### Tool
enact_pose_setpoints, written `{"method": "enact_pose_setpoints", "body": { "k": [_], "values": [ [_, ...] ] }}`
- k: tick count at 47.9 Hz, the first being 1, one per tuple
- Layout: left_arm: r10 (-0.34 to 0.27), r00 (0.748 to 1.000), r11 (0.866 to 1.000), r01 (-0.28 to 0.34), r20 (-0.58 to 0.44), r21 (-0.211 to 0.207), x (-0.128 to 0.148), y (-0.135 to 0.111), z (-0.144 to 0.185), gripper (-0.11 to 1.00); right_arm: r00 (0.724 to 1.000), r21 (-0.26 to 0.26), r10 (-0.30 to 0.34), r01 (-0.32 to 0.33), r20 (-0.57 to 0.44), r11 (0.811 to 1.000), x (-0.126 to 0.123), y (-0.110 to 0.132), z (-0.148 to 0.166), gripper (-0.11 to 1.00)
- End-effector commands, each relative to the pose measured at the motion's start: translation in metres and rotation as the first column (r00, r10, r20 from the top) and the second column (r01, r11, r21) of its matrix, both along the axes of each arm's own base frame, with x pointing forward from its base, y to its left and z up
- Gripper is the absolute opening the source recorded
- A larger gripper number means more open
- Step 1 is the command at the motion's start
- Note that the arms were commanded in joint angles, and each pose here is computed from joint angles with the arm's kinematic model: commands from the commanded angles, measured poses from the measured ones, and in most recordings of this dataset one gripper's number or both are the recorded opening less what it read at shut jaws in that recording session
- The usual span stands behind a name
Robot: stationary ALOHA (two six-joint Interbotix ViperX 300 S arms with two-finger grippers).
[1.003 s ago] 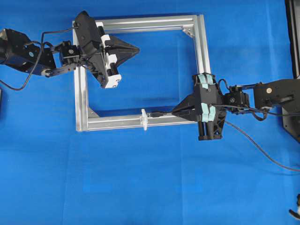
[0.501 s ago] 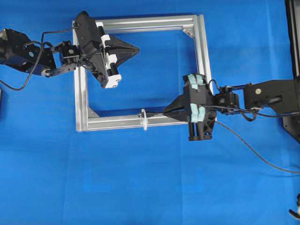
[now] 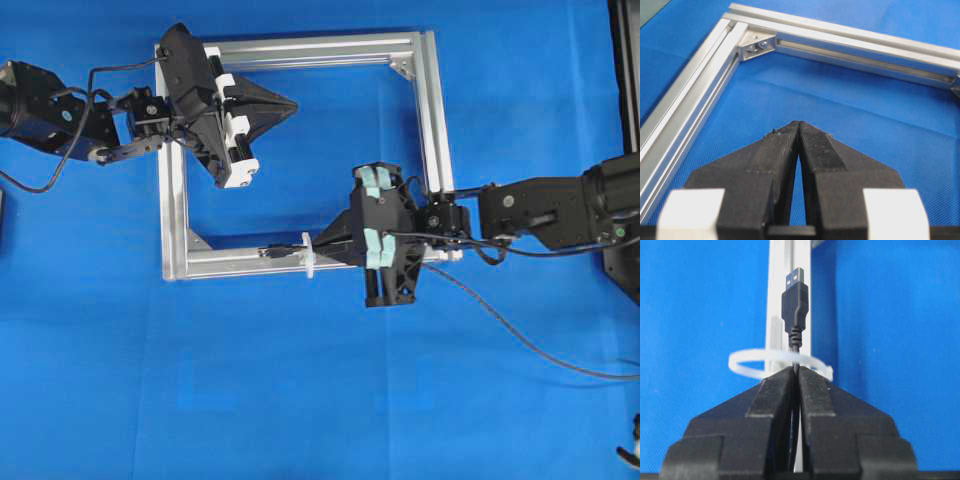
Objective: Insert the wire through the string loop located in the center.
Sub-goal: 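Push the USB plug through the zip-tie loop with the right gripper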
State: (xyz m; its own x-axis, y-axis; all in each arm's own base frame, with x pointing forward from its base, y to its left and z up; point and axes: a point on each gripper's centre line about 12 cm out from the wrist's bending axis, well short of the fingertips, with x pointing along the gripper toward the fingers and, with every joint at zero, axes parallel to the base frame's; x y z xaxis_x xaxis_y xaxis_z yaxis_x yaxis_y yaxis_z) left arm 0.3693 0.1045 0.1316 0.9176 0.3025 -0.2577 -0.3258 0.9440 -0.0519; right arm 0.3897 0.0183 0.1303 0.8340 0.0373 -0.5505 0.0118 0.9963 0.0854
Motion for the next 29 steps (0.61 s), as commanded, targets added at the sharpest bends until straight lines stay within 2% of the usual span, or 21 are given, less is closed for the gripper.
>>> {"method": "enact_pose_setpoints", "body": {
  "k": [1,20,29],
  "values": [
    [-0.004,0.999,1.0,0.003,0.048,0.015,0.004,0.0,0.017,0.0,0.999,0.004,0.004,-0.004,0.038,1.0,0.007,0.003,0.012,-0.02],
    [-0.013,0.999,1.0,0.012,0.051,0.012,0.005,-0.003,0.017,0.0,1.0,0.004,0.004,-0.004,0.031,1.0,0.006,0.003,0.011,-0.02],
    [-0.077,0.996,0.997,0.078,0.036,-0.003,0.006,-0.029,0.02,0.0,1.0,0.004,0.002,-0.002,0.031,1.0,0.005,0.002,0.011,-0.02]
  ]
}}
